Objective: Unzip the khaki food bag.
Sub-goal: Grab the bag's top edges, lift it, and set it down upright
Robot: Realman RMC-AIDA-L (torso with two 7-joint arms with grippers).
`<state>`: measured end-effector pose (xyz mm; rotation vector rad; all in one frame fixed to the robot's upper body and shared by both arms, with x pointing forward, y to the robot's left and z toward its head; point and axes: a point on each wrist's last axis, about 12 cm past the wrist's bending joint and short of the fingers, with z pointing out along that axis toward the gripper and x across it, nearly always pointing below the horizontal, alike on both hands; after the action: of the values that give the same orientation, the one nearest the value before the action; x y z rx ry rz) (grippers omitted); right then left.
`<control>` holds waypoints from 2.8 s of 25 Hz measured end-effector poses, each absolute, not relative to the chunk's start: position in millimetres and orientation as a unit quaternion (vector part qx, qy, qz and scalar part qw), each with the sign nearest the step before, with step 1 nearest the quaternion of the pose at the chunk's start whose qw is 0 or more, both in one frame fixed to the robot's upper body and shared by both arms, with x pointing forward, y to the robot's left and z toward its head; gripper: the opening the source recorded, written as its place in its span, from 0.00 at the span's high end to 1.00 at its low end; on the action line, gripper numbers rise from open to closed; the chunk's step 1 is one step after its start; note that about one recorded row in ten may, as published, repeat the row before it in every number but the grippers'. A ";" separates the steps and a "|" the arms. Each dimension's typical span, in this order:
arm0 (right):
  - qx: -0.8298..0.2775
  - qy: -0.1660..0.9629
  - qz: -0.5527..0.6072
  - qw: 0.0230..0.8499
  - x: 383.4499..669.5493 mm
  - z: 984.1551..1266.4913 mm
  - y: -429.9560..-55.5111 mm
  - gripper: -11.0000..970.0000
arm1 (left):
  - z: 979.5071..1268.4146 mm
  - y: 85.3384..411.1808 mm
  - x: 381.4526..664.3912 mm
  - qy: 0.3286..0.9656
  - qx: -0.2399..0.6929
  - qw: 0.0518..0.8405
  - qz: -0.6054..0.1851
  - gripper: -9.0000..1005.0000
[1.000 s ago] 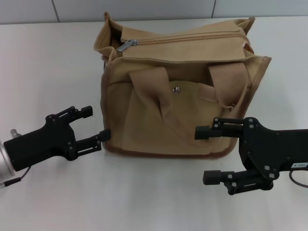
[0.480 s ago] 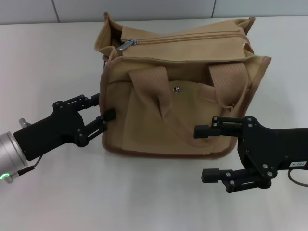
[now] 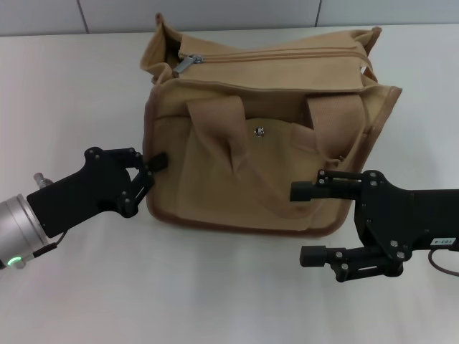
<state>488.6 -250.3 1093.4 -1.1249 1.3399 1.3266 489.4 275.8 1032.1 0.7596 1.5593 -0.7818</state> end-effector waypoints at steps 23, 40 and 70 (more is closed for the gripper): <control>-0.400 0.550 0.526 0.511 487.9 1091.2 -261.8 0.19 | 1063.7 291.6 498.1 0.599 0.338 0.658 -0.306 0.94; -0.322 0.558 0.498 0.580 482.7 1085.2 -278.9 0.19 | 1100.5 253.2 499.9 0.441 0.497 0.655 -0.361 0.94; -0.415 0.531 0.517 0.528 486.8 1135.6 -304.0 0.20 | 1078.8 241.3 509.4 0.508 0.432 0.652 -0.361 0.93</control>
<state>486.8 -304.0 1135.6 -0.9908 1.2693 1.2354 509.4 241.3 1078.8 0.9802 1.1543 -0.8201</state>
